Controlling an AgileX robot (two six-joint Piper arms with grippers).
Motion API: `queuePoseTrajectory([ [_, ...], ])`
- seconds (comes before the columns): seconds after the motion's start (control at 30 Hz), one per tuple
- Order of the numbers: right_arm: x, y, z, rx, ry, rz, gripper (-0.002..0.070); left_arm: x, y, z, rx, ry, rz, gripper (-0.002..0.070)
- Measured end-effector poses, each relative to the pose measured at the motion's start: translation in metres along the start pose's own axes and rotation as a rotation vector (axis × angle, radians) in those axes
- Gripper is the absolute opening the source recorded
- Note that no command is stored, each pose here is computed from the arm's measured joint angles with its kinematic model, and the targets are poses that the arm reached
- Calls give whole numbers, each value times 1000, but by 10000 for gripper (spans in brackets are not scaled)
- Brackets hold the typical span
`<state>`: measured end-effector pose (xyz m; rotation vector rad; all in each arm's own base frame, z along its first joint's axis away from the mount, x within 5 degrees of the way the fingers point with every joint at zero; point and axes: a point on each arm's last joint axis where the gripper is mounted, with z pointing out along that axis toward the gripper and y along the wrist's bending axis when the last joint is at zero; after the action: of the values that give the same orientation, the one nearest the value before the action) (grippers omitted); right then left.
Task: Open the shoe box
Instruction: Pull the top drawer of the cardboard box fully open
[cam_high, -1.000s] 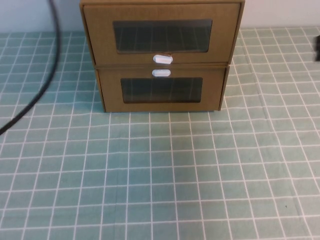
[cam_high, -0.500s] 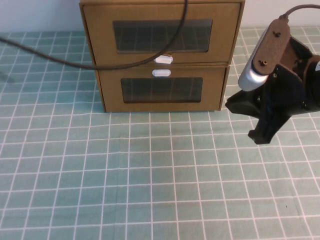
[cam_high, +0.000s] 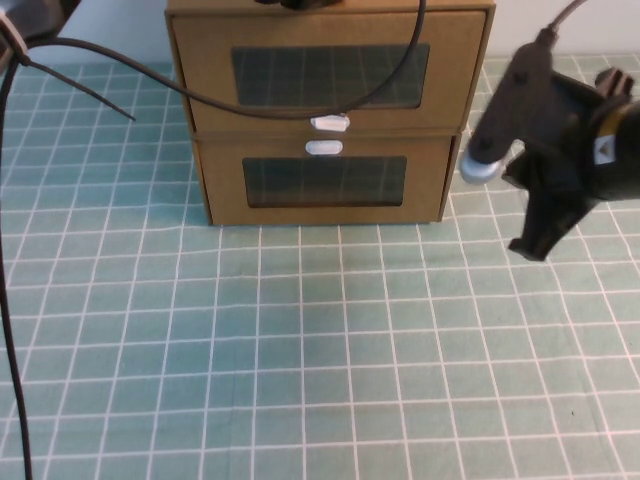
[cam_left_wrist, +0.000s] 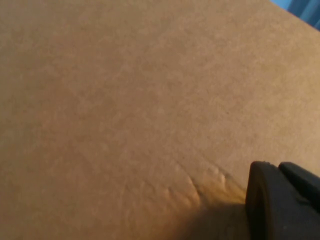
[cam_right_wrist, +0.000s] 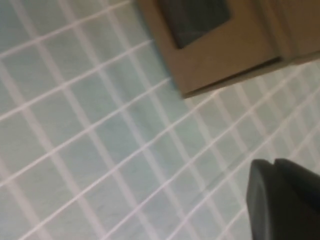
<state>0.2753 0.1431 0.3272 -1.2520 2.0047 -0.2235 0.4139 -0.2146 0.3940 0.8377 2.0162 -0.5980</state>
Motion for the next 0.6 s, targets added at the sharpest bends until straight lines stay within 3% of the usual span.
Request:
queuePoseTrajectory([
  [0.13,-18,9,16,91,-38,-117,-14,0,-1,0,8,-2,-16,-5],
  [0.3,-47,36,53,240,-91,-363,-14,0,-1,1,14,2,-45,-5],
  [0.4,-61,48,73,351,-139,-365,-13,0,-1,1,15,1,-51,-5],
  [0.6,-74,73,107,358,-161,-360,-13,1,-1,1,16,3,-53,-5],
])
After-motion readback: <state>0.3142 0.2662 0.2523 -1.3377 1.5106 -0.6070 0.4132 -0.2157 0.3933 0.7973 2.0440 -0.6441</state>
